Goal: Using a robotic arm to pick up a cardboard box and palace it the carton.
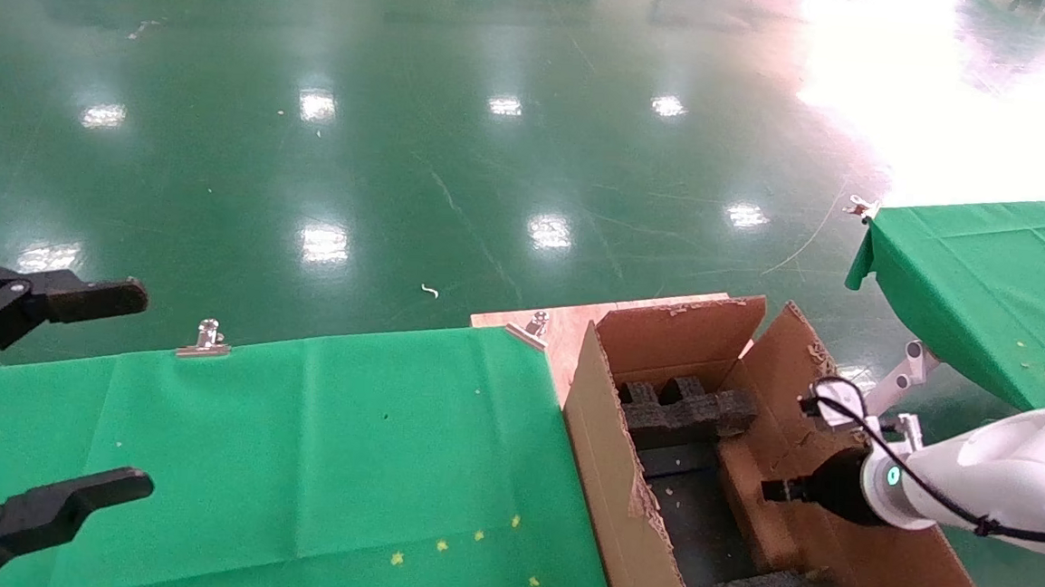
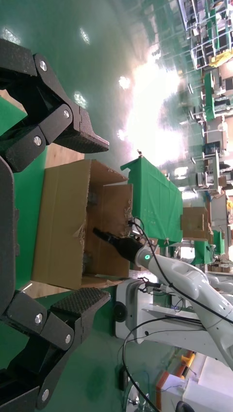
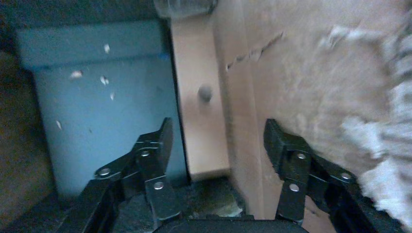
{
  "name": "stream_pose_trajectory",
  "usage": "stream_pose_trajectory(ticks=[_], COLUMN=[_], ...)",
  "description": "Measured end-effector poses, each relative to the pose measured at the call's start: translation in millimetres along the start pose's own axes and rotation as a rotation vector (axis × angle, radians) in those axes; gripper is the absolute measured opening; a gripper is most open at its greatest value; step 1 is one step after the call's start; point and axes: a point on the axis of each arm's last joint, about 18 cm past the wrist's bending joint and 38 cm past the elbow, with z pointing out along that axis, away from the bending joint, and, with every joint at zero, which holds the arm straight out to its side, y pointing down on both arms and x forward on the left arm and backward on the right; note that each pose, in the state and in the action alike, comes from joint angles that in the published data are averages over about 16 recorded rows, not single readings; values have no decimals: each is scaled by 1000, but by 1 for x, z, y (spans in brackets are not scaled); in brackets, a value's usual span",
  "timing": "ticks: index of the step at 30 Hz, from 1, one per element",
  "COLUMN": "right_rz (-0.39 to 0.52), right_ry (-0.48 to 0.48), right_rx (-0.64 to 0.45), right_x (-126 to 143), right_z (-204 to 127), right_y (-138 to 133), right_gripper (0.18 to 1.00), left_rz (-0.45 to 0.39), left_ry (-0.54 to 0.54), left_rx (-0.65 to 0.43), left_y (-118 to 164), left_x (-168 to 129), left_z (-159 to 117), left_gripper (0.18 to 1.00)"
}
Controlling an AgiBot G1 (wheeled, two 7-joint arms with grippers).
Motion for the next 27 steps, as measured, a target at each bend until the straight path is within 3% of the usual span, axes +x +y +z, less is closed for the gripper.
stream_pose_trajectory(ticks=[6, 13, 20, 27], right_rz=[23, 58, 119, 173], right_ry=[-49, -185, -371, -520], right_rx=[91, 240, 337, 351], right_x=[-8, -34, -65, -83], right_z=[-26, -75, -131, -173], right_y=[-34, -90, -134, -155], right_gripper=[735, 862, 947, 988], left_rz=[0, 0, 0, 0], left_ry=[0, 0, 0, 0], left_rx=[0, 0, 0, 0], left_y=[0, 0, 0, 0], left_x=[0, 0, 0, 0], left_z=[0, 0, 0, 0], left_gripper=[1001, 1001, 1001, 1001])
